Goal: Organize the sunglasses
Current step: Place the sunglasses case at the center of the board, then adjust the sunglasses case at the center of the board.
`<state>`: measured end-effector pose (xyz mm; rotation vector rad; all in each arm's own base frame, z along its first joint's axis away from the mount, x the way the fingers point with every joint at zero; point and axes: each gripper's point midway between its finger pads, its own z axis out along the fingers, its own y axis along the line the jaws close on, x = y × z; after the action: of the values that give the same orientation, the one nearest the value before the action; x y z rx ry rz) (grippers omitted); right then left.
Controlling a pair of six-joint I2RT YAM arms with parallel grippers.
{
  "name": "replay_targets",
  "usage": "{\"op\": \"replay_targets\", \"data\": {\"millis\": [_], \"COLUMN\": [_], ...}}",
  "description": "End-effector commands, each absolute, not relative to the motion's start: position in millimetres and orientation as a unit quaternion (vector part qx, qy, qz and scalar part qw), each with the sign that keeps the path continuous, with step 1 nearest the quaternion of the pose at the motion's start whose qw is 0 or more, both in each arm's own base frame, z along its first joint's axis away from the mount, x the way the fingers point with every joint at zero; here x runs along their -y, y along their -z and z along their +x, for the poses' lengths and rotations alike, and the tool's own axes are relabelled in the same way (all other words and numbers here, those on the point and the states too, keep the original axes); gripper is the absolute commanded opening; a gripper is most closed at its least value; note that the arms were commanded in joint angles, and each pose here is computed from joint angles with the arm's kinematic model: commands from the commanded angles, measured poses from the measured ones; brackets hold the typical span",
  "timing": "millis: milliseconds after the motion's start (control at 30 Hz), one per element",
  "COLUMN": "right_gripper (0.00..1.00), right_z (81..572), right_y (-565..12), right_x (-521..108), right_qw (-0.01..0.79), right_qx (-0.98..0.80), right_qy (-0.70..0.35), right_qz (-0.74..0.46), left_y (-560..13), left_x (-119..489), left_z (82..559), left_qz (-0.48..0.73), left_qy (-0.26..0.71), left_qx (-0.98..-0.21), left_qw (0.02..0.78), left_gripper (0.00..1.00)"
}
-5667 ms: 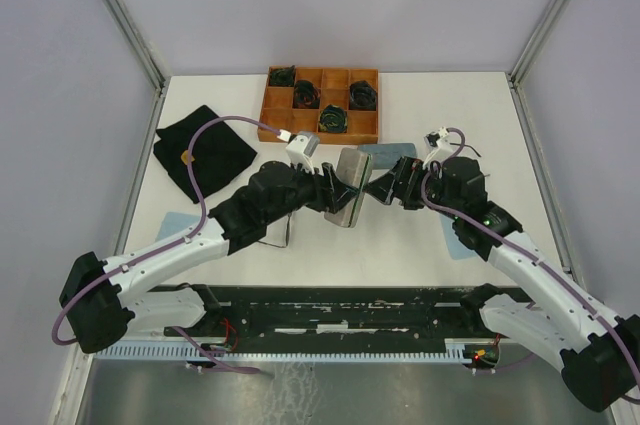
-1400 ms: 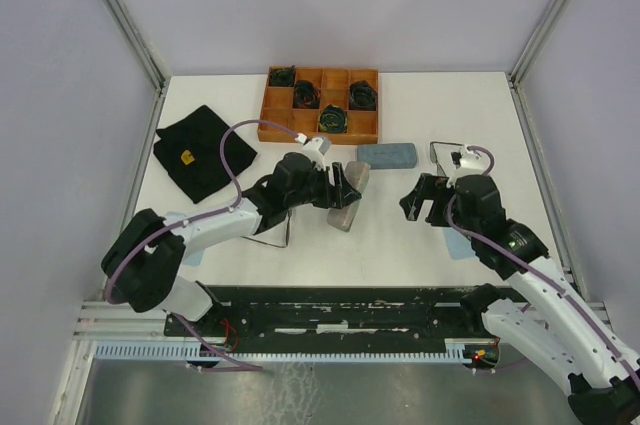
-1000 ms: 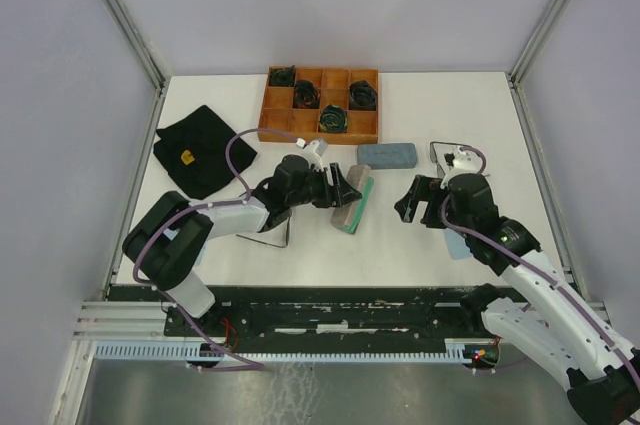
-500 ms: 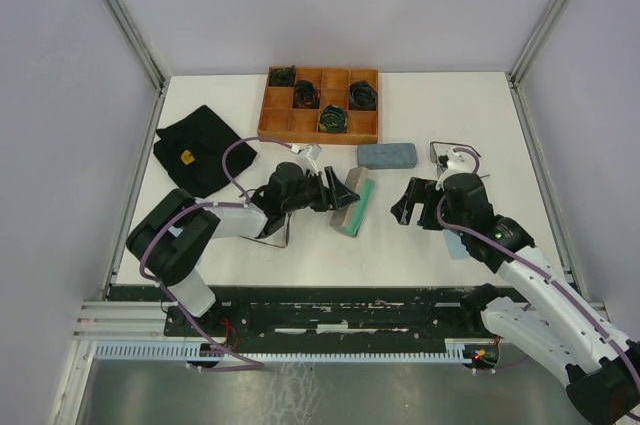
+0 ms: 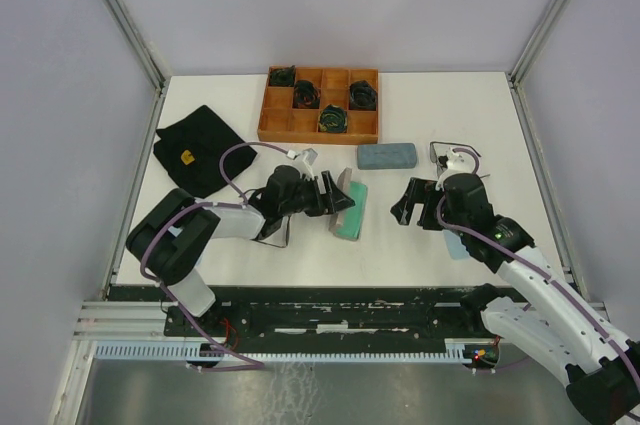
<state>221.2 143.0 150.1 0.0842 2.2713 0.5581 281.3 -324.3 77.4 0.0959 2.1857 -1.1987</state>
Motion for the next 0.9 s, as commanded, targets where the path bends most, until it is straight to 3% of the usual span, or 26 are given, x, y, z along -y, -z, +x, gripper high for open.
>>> {"op": "replay_targets", "data": {"millis": [0, 333, 667, 867], "right_gripper": [0.99, 0.99, 0.99, 0.91], "right_z": [225, 232, 276, 309], "right_y": [-160, -157, -152, -139], "right_x": [-144, -140, -175, -215], "right_qw": [0.410, 0.413, 0.390, 0.333], "right_qx": [-0.884, -0.890, -0.890, -0.881], "right_qy": [-0.224, -0.190, -0.170, -0.191], "right_qz": [0.028, -0.017, -0.168, -0.276], "left_y": [-79, -89, -150, -206], "left_x": [322, 303, 262, 227], "left_z": [284, 290, 299, 285], "left_qz": [0.048, 0.049, 0.043, 0.036], "left_qy": [0.451, 0.411, 0.327, 0.295], "left_qx": [-0.828, -0.840, -0.842, -0.823], "left_qw": [0.329, 0.351, 0.426, 0.484], "left_gripper": [0.84, 1.00, 1.00, 0.95]}}
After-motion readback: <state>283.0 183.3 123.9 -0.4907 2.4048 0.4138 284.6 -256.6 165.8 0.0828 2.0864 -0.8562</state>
